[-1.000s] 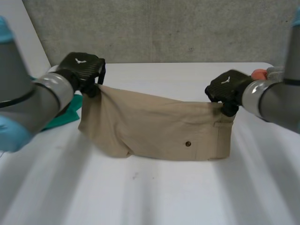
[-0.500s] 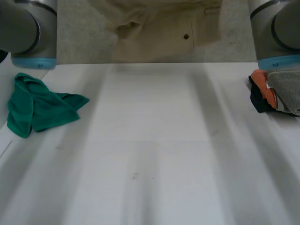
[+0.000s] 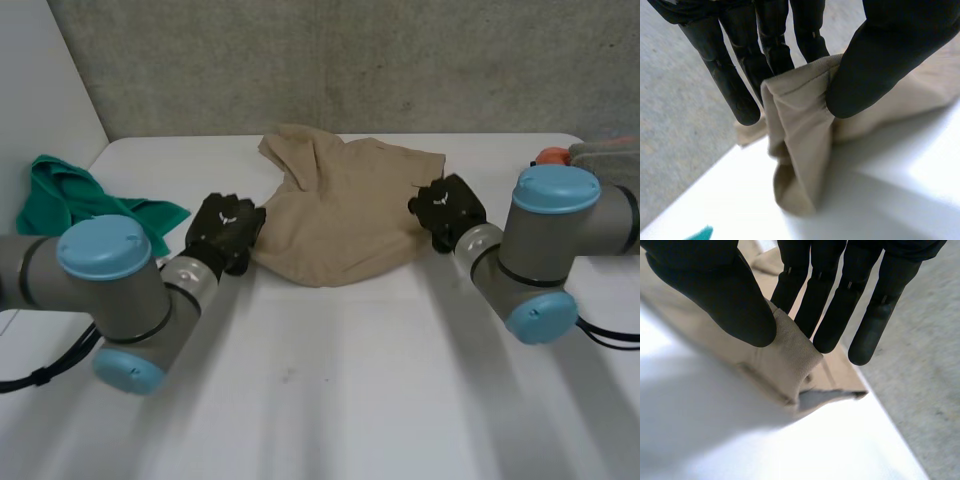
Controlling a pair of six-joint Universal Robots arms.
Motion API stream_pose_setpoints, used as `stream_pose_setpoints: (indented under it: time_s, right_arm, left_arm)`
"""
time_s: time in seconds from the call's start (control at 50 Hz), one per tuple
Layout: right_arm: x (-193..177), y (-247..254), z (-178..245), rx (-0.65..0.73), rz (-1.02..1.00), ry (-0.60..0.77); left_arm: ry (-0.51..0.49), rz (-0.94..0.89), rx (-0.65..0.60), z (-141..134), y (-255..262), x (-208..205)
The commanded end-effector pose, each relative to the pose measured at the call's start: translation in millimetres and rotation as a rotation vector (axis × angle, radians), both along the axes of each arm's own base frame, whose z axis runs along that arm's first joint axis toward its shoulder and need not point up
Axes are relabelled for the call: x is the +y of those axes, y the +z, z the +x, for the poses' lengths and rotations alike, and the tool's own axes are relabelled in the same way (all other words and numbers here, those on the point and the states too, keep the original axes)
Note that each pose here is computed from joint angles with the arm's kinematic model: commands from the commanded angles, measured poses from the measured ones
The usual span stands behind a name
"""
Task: Fold the laundry.
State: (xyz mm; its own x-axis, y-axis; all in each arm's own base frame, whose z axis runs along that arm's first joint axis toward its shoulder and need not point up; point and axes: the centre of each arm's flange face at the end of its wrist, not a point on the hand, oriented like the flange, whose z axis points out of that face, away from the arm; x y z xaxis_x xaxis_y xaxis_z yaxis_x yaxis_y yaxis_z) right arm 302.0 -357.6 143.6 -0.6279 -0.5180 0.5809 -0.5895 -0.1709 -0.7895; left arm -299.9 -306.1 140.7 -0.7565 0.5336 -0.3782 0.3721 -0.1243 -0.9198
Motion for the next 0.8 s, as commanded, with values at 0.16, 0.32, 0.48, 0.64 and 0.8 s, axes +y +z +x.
stream_pose_setpoints:
  time_s: [0.16,0.32,0.48,0.64,0.8]
  right_arm:
    - [128.4,35.9,-60.8,0.479,0.465,0.140]
    - [163.5,42.1,-81.3,0.583,0.478,0.273]
    - [152.6,21.9,-76.6,0.552,0.499,0.239]
    - [140.9,15.6,-72.4,0.492,0.460,0.174]
    - [138.4,14.1,-68.4,0.462,0.426,0.162]
  left_arm:
    - [-0.103,0.305,-0.310,46.8,48.9,119.9]
    - [-0.277,0.547,-0.545,69.5,54.4,179.9]
    - [-0.284,0.421,-0.492,50.7,55.4,147.5]
    - [-0.199,0.105,-0.361,16.3,81.4,85.0]
    - [-0.250,-0.042,-0.252,-23.6,87.6,12.9]
